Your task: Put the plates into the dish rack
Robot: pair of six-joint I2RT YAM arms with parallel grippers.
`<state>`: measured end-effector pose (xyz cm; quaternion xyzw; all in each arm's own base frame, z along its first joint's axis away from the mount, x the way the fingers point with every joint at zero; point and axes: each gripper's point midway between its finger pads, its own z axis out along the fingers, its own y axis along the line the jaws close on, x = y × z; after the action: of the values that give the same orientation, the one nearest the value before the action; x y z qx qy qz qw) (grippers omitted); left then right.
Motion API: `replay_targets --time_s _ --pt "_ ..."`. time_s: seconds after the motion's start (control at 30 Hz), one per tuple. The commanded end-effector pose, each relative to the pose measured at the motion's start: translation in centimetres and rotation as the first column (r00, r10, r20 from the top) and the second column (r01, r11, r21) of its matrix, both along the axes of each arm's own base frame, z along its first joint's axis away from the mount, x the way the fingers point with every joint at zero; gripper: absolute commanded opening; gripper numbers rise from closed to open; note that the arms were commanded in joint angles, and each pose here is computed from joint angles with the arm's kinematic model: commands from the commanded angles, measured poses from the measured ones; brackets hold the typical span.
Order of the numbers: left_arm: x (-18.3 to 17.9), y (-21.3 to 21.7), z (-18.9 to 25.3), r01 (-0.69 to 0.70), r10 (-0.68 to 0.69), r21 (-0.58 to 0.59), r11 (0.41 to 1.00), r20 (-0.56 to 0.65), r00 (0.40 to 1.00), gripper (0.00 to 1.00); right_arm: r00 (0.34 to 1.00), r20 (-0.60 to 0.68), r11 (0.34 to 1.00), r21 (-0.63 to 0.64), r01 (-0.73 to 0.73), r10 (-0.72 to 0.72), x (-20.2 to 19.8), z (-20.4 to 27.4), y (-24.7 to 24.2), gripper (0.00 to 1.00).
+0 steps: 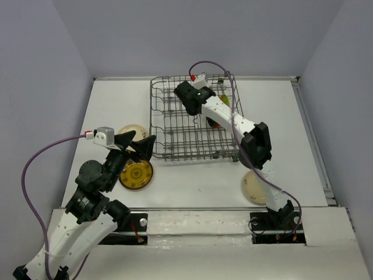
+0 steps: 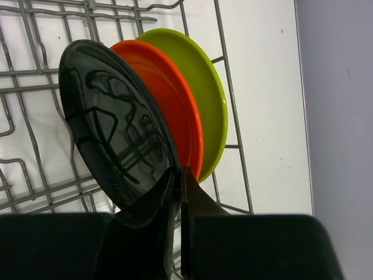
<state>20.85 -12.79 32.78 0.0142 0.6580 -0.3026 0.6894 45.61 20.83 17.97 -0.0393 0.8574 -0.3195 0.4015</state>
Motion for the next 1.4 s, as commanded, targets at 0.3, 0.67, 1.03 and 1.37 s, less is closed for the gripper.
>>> replay_targets --time_s 0.3,0.67,1.03,1.37 --pt "-0.6 0.1 3.2 0.013 -0.01 -0.047 0.999 0.076 0.997 0.99 0.997 0.043 0.975 0.208 -0.078 0.07 0.5 0.9 3.6 0.43" --pt "-0.7 0.0 3.1 0.022 -0.018 -0.05 0.999 0.074 0.997 0.99 0.962 0.216 0.818 0.514 -0.258 0.168 -4.1 8.6 3.9 0.54" --pt "-3.9 -9.1 2.2 0.495 -0.498 -0.1 0.863 -0.011 0.867 0.99 0.935 0.353 0.732 0.632 -0.256 0.023 -10.3 12.7 -6.8 0.52" --pt "-8.1 -19.4 -2.7 0.694 -0.781 -0.36 0.623 -0.24 0.577 0.78 0.911 0.41 0.708 0.655 -0.265 -0.038 -11.4 15.8 -12.7 0.52"
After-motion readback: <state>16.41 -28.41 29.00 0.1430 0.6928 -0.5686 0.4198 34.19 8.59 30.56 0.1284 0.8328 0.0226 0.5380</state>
